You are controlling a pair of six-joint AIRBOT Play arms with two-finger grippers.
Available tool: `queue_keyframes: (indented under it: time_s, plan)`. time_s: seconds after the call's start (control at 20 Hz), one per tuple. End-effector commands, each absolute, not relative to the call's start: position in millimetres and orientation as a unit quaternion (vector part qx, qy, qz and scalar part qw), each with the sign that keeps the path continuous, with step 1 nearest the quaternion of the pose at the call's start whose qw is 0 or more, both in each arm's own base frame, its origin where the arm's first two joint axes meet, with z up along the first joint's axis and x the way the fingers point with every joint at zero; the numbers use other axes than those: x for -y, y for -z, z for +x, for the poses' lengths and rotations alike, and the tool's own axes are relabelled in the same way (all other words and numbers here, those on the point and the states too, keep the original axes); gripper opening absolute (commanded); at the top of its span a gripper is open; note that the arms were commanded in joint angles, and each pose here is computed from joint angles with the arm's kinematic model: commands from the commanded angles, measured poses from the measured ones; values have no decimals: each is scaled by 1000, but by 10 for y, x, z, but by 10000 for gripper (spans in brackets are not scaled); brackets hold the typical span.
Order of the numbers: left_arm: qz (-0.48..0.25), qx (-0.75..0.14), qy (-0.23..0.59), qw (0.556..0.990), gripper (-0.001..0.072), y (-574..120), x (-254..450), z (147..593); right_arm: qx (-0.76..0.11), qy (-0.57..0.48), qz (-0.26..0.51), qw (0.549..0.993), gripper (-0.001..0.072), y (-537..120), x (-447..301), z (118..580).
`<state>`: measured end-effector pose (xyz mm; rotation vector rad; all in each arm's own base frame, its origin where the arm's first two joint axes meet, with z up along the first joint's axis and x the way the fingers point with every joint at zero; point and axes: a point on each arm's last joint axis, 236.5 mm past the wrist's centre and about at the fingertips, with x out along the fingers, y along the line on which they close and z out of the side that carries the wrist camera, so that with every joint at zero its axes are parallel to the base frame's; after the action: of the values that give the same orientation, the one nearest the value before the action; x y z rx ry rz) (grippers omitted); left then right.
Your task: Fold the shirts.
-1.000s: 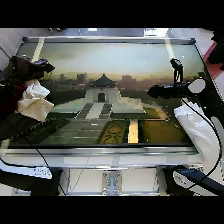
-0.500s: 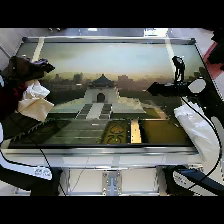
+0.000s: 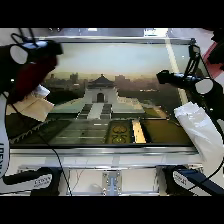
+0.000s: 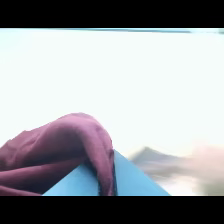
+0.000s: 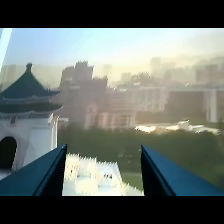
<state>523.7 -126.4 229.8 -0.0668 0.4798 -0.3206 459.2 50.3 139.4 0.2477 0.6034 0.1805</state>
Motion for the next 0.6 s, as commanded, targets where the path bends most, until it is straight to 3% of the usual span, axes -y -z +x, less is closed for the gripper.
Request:
queue_keyframes:
  time_s: [0.0,0.3,0.45,0.5,0.55]
  plan:
    - [-70,-284,361,885,15,-2253,2837,4482,-225,-38,102,968,541,-1818,-49,4609]
    - [-2,-446,484,752,16,-796,4355,3430,-199,23,94,975,541,-2098,524,4384]
    - [-14,-454,498,739,19,-516,4733,3256,-238,25,87,967,540,-1921,559,4299]
    - [-24,-431,492,756,112,-598,4774,3369,-251,22,87,964,541,-1864,538,4270]
    - [-31,-406,486,773,414,-736,4772,3525,-268,14,93,959,541,-1795,487,4231]
